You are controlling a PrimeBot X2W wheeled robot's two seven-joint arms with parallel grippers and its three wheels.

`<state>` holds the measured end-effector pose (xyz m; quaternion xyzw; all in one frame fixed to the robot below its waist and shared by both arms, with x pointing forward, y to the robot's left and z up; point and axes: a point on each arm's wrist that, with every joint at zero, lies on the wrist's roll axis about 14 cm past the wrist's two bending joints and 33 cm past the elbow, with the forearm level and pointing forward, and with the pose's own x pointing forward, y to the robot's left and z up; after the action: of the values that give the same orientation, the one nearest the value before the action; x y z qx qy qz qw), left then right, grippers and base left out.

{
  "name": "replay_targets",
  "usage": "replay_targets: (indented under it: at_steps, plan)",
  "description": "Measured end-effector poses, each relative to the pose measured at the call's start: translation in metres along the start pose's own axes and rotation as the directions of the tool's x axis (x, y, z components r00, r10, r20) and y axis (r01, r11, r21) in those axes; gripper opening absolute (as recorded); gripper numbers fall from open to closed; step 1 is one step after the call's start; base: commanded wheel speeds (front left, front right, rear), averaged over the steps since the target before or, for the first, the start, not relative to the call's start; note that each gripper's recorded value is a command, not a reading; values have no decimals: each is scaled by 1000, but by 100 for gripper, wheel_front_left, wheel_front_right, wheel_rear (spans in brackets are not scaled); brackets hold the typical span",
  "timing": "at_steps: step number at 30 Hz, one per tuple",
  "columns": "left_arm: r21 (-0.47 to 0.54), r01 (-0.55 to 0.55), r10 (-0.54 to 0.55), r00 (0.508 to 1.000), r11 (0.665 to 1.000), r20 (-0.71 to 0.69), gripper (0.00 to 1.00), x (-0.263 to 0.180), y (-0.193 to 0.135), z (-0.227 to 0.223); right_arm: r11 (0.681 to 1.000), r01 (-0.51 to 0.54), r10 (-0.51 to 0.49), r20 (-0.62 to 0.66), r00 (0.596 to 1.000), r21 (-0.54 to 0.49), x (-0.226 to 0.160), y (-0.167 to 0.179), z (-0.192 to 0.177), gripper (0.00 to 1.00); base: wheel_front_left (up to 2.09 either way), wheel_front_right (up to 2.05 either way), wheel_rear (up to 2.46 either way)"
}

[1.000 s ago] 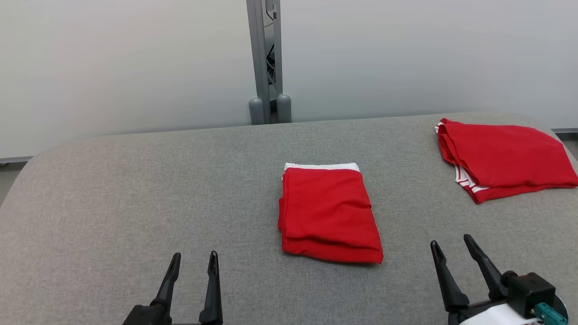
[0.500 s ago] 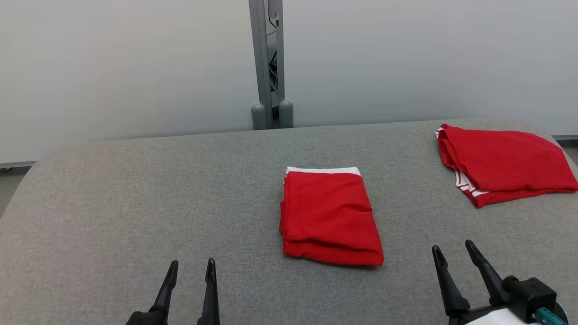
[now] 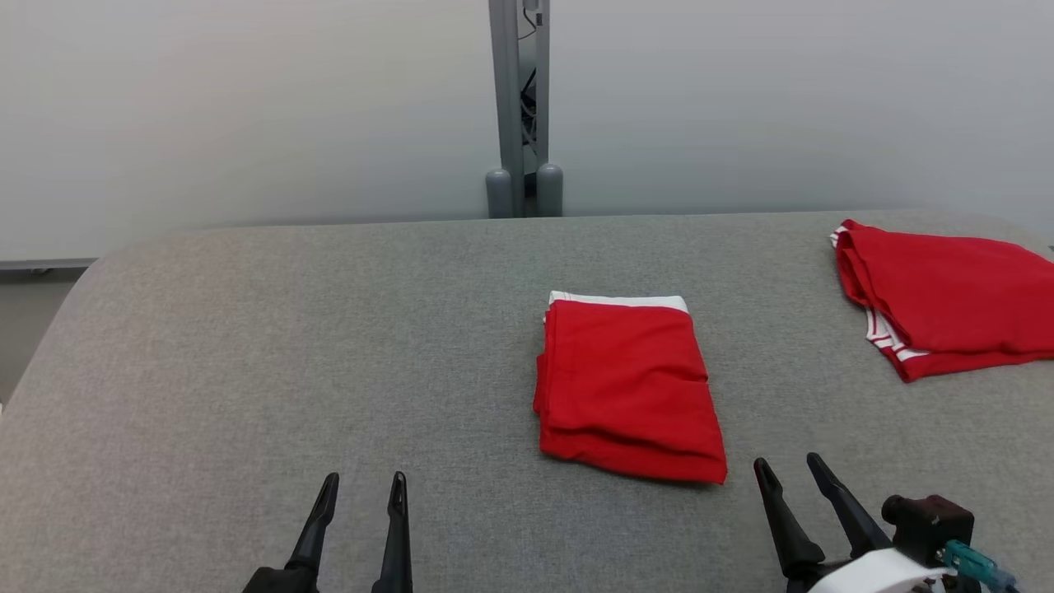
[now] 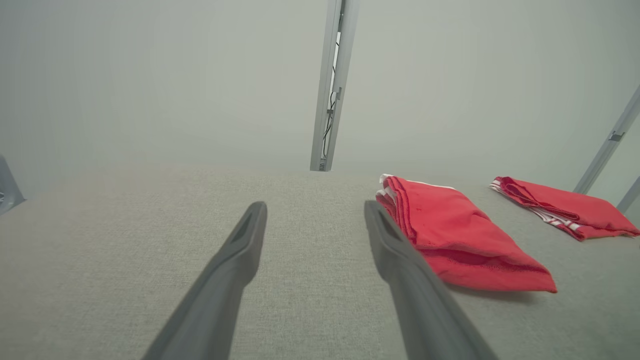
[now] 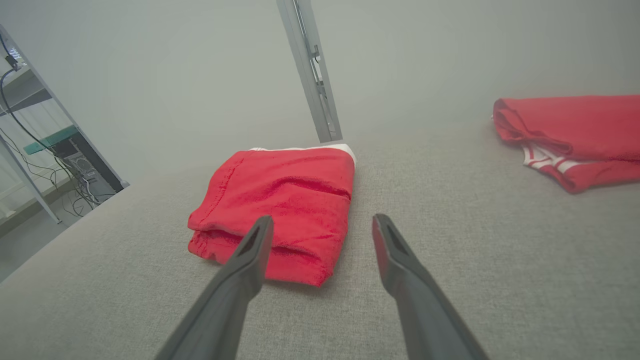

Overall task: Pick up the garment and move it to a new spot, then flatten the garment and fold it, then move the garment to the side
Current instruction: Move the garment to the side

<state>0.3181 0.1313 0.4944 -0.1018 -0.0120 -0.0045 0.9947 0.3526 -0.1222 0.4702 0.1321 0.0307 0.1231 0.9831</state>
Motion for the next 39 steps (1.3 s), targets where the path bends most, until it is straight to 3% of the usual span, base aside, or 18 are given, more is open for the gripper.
replay_targets:
  at_steps: [6,9,19,33,34,36,37,39]
  plan:
    - [-4,-29,29,1000,1000,-8,100,-3,7,-2,981,-20,39,-94,995,191,32,13,-19,100,0,0,0]
    - [-4,-43,43,999,999,-6,100,2,11,-1,972,-9,38,-117,992,235,54,7,-19,100,0,0,0]
    - [3,-95,95,995,995,-33,100,11,25,-8,972,8,58,-274,960,233,107,-2,-51,100,0,0,0]
    - [12,-125,125,990,992,-67,100,17,32,-18,969,51,50,-392,919,243,129,-4,-88,100,0,0,0]
    - [12,-126,126,990,992,-69,100,17,32,-18,969,44,59,-400,915,243,130,-1,-90,79,0,0,0]
    - [14,-128,129,989,992,-70,100,18,33,-18,970,30,73,-405,911,241,131,3,-92,14,0,0,0]
    - [15,-128,129,989,992,-69,100,18,33,-18,972,22,76,-399,914,234,131,3,-91,0,0,0,0]
    - [16,-130,131,989,991,-67,100,19,33,-17,975,9,80,-390,917,221,130,4,-90,0,0,0,0]
